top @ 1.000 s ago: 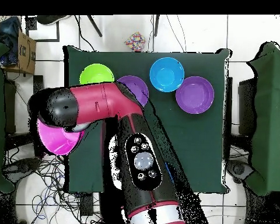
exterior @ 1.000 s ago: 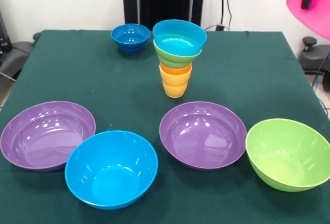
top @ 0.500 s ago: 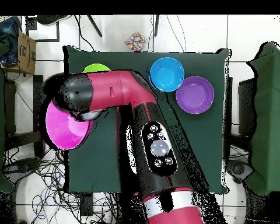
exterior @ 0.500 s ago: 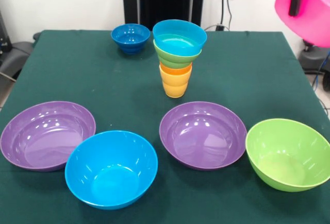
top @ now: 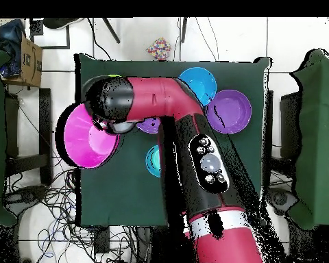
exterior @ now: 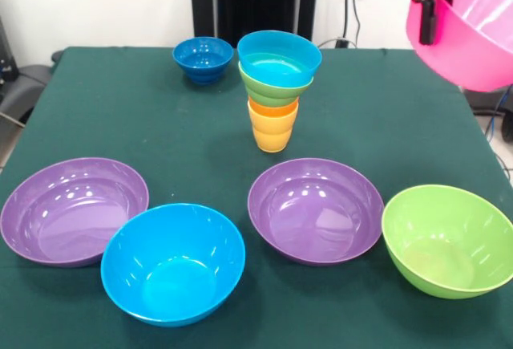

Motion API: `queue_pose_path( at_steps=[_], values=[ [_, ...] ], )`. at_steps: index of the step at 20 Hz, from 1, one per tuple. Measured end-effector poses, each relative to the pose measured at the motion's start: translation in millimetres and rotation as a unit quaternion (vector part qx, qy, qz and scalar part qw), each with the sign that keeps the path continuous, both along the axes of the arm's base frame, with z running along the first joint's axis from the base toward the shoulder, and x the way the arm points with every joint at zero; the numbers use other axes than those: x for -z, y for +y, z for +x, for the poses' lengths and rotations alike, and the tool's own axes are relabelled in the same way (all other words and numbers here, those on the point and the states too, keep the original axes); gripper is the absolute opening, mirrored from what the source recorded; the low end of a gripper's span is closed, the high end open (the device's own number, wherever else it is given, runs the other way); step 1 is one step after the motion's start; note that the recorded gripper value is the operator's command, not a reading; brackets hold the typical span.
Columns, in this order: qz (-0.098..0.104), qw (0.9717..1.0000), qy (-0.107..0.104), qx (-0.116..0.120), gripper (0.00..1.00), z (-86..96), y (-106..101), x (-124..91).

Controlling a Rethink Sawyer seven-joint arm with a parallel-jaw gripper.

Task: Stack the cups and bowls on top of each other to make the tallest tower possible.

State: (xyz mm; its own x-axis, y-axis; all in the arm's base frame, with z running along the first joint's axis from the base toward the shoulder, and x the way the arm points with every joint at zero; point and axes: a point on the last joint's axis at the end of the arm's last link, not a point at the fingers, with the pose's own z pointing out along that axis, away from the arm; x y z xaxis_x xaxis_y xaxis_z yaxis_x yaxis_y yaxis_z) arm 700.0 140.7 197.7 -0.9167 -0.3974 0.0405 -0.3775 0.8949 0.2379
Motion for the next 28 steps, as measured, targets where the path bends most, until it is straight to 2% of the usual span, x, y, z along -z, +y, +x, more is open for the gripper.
queue_pose_path(
  at_steps=[8, 12, 15, 23, 28],
  values=[
    [0.017, 0.9991, 0.039, 0.004, 0.00, 1.3, -12, 12],
    [0.029, 0.9971, 0.070, 0.000, 0.00, -3.1, -17, 13],
    [0.037, 0.9959, 0.083, -0.002, 0.00, -4.1, -19, 12],
    [0.069, 0.9929, 0.097, 0.003, 0.00, 0.8, -27, 10],
    [0.091, 0.9895, 0.113, 0.006, 0.00, 3.0, -36, 13]
  ],
)
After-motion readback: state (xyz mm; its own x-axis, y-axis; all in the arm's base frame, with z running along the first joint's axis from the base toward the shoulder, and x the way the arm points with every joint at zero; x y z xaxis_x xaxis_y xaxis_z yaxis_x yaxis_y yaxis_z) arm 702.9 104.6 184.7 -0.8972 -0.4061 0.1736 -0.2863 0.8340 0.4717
